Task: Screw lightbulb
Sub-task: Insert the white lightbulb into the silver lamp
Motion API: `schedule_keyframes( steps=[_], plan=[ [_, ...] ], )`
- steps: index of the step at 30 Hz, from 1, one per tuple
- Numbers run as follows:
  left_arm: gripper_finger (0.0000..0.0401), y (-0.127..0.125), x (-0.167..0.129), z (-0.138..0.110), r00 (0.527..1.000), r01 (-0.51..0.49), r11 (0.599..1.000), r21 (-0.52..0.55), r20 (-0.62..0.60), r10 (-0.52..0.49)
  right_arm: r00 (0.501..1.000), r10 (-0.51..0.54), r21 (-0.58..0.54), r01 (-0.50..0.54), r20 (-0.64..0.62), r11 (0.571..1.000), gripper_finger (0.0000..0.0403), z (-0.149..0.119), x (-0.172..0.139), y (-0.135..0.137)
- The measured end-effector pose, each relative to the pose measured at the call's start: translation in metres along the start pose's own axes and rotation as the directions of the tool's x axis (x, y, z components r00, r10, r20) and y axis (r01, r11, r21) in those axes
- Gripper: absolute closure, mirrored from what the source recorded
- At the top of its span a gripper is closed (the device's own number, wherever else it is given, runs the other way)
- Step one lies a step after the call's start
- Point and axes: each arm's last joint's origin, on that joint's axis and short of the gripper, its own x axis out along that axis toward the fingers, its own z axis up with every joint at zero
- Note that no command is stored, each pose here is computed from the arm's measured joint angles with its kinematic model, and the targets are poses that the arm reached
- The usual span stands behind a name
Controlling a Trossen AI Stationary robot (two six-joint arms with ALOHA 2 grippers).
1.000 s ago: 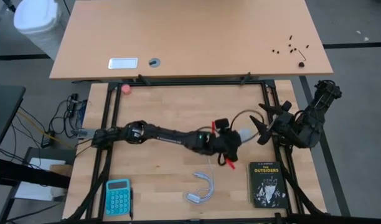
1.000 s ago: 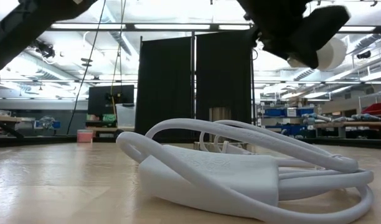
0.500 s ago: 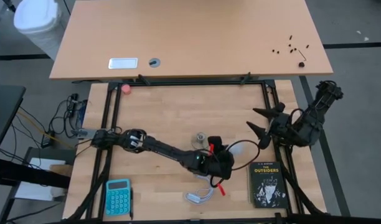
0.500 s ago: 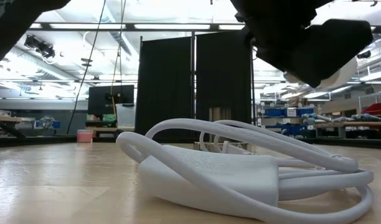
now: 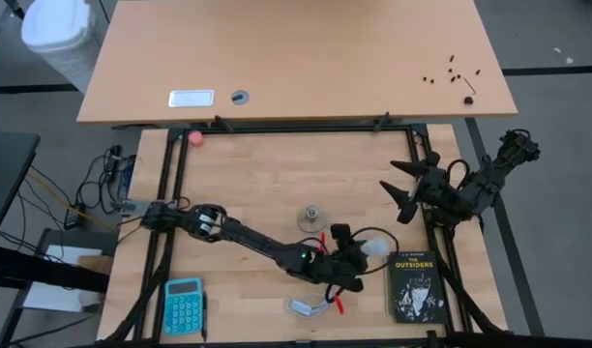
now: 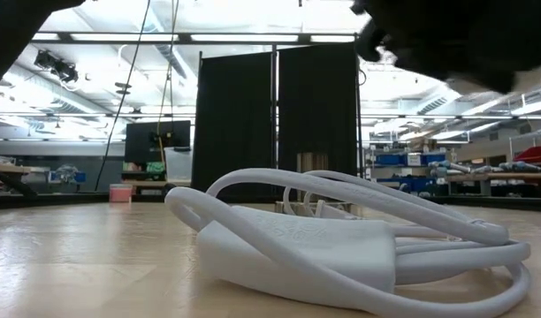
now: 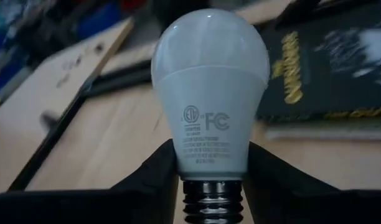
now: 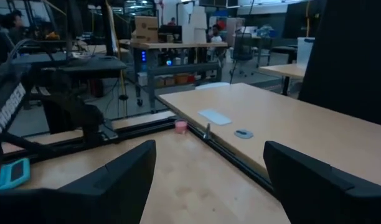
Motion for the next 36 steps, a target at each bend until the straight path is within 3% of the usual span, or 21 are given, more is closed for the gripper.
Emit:
schedule_keyframes(
  steps=[4,9,16,24,30,36],
  plan=[
    [0.0253,-0.006,0.008,-0.010,0.984,0.058,0.998,-0.010,0.168,-0.055,0.999,0.021,0.058,-0.023,0.031,0.998,0.0093,0.019,-0.006,-0.012],
    [0.0253,0.005,0.016,-0.020,0.932,0.059,0.995,-0.084,0.362,-0.025,0.992,0.117,0.104,-0.122,0.052,0.987,0.0093,0.035,-0.009,-0.016],
    [0.0253,0.020,0.019,-0.046,0.869,0.064,0.973,-0.220,0.492,0.054,0.989,0.151,0.146,-0.148,-0.010,0.978,0.0093,0.025,-0.008,-0.014],
    [0.0253,0.047,-0.011,-0.050,0.878,-0.009,0.970,-0.244,0.462,0.124,0.960,0.157,0.141,-0.126,-0.233,0.982,0.0093,-0.007,0.002,-0.003],
    [0.0253,0.071,-0.035,-0.064,0.901,-0.076,0.965,-0.252,0.397,0.175,0.939,0.131,0.099,-0.105,-0.318,0.990,0.0093,-0.017,0.014,0.007],
    [0.0253,0.084,-0.051,-0.068,0.874,-0.069,0.949,-0.309,0.439,0.206,0.906,0.079,0.035,-0.071,-0.416,0.997,0.0093,-0.032,0.031,0.014]
  ],
)
